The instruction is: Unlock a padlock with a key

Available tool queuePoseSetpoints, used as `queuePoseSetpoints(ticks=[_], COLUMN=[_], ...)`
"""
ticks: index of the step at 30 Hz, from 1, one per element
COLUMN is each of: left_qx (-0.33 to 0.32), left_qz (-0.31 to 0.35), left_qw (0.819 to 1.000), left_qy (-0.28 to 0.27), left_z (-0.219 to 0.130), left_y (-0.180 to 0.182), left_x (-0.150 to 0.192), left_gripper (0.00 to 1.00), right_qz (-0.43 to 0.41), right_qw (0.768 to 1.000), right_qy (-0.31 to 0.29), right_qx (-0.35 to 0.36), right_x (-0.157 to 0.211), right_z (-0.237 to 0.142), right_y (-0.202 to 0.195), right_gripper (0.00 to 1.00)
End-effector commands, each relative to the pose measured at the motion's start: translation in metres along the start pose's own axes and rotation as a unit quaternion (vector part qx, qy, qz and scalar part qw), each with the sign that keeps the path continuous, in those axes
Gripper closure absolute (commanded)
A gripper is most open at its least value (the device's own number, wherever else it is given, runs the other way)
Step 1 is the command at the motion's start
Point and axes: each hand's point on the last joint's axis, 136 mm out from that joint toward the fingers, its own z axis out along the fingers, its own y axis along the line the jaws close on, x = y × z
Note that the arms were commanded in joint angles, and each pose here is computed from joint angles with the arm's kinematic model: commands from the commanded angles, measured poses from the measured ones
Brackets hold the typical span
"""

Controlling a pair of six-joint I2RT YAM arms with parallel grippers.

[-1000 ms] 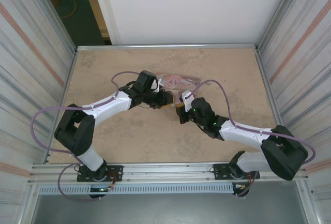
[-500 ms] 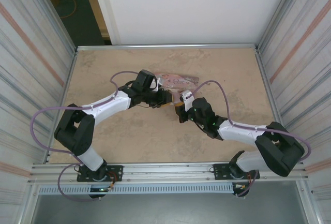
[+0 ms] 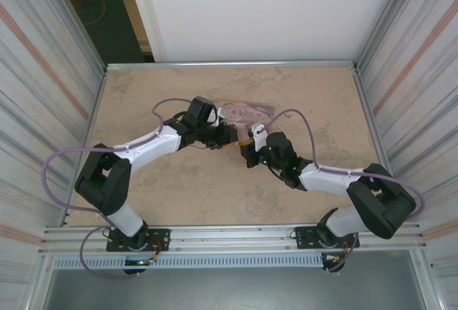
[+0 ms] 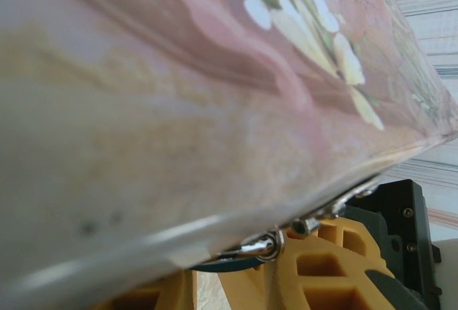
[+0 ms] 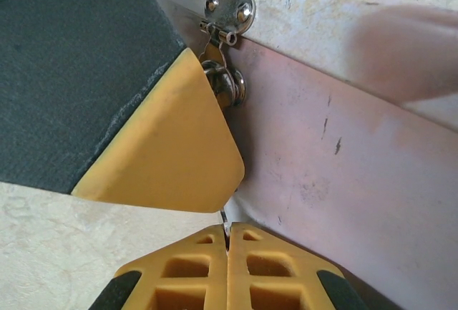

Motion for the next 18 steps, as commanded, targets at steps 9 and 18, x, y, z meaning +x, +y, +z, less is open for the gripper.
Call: queuePoseSetpoints(ticks=[9, 18], left_qx=[0.065, 0.065], left_qz=[0.029, 0.022], left_qw=[0.997, 0.997], left_qy=[0.025, 0.027], left_z=[-0.004, 0.000], left_y=[-0.035, -0.031], left_x=[0.011, 0.013], left_gripper=[0.92, 0.92], right_qz=[0.001, 0.004], right_qw=[0.994, 0.991], right_qy=[-0.102, -0.125], right_qx=[-0.040, -0.056], right_x=[-0.075, -0.094], right_z=[-0.002, -0.003], right_y=[0.019, 0.026], right_gripper=[1.00, 1.00])
